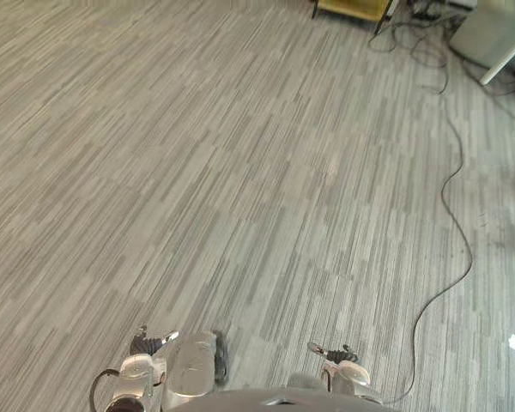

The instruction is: Pick up cushions and gather them together orderly.

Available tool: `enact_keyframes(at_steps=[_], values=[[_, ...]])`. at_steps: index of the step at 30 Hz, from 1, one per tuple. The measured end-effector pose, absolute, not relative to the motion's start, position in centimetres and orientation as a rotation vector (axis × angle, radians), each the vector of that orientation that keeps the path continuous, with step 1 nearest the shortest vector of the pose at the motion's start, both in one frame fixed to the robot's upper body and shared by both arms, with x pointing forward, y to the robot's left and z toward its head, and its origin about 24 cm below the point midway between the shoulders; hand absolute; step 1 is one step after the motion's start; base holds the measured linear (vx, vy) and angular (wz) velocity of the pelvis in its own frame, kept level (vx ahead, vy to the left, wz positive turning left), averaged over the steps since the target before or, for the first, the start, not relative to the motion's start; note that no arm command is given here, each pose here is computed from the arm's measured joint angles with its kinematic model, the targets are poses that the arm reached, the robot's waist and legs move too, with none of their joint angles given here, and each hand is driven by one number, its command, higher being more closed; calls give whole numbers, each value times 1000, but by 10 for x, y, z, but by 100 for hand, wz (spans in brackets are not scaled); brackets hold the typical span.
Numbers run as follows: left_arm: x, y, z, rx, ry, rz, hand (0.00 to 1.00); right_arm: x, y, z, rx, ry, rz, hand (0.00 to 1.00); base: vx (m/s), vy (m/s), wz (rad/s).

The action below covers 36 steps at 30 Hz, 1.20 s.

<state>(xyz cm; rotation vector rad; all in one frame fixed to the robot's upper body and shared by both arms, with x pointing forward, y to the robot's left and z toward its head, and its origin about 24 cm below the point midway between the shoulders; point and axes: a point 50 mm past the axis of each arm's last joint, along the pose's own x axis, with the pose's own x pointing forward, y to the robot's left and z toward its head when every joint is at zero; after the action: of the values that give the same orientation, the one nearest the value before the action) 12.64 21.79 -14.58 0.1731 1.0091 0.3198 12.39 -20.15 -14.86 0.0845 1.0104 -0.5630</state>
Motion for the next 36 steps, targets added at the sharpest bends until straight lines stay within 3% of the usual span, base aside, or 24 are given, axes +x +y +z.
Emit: enact_keyframes(at_steps=[10, 19, 27, 36], values=[[141, 180, -147, 173, 987, 183, 0, 130, -213, -138, 101, 910, -596, 0, 453, -64, 32], [125, 162, -156, 117, 1053, 178, 0, 131, -243, -132, 67, 891, -667, 0, 557, -215, 14], [142, 169, -143, 97, 944, 213, 0, 129, -223, -139, 62, 944, -604, 0, 529, -75, -19], [154, 171, -135, 111, 885, 221, 0, 127, -204, -145, 99, 987, -594, 0, 498, 193, -29]])
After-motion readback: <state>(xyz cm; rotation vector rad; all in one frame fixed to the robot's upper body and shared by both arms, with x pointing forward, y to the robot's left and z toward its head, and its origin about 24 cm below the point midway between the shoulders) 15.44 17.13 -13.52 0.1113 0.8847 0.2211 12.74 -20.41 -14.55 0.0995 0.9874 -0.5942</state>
